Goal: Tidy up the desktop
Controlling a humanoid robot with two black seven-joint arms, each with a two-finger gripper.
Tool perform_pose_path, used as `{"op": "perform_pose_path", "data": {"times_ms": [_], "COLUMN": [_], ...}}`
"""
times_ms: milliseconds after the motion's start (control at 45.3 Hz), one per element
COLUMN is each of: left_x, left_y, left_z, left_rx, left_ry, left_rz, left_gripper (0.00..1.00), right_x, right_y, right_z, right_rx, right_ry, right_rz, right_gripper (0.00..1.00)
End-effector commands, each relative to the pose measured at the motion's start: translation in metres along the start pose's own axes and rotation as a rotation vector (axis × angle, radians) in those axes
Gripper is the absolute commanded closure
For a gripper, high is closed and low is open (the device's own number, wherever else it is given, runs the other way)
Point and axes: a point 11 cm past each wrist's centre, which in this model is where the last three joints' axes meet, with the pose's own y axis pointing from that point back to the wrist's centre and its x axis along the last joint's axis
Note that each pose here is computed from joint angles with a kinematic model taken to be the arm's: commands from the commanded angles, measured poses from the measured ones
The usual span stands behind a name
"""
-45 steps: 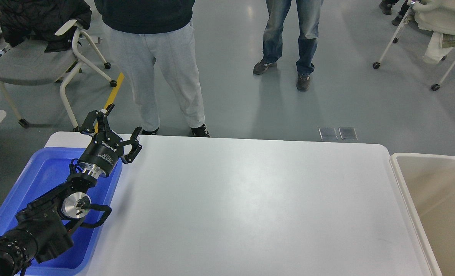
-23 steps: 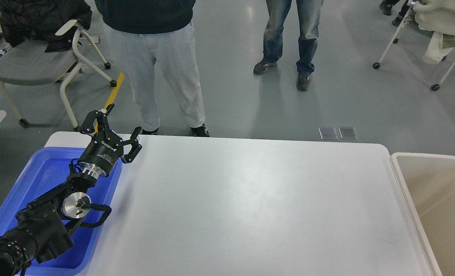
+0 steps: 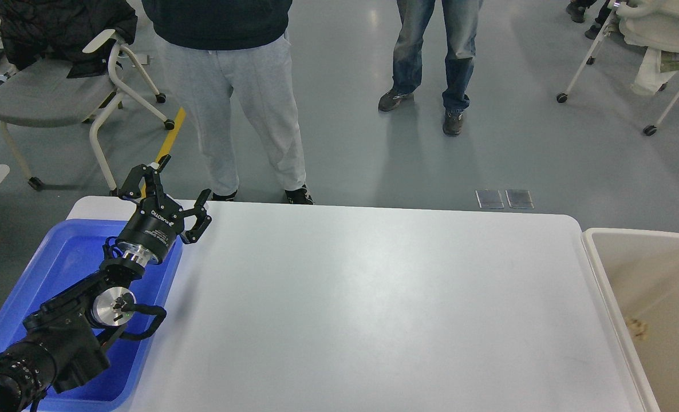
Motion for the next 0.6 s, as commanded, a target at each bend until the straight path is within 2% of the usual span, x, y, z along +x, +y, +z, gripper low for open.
{"op": "perform_pose_path", "data": {"times_ms": [0, 309, 574], "left_x": [0.0, 0.0, 0.0], "left_y": [0.0, 0.0, 0.0], "left_z": [0.0, 0.0, 0.0], "left_rx": [0.0, 0.0, 0.0], "left_ry": [0.0, 0.0, 0.0], "left_rz": [0.0, 0.0, 0.0], "left_gripper": [0.0, 0.0, 0.0], "right_x": [0.002, 0.002, -0.023], "right_y": [0.0, 0.002, 0.015], "right_z": [0.0, -0.015, -0.065], "right_rx": [-0.001, 0.03, 0.116], "right_ry": [-0.013, -0.005, -0.038], "right_rz": [0.004, -0.001, -0.063], "right_gripper": [0.0, 0.0, 0.0]}}
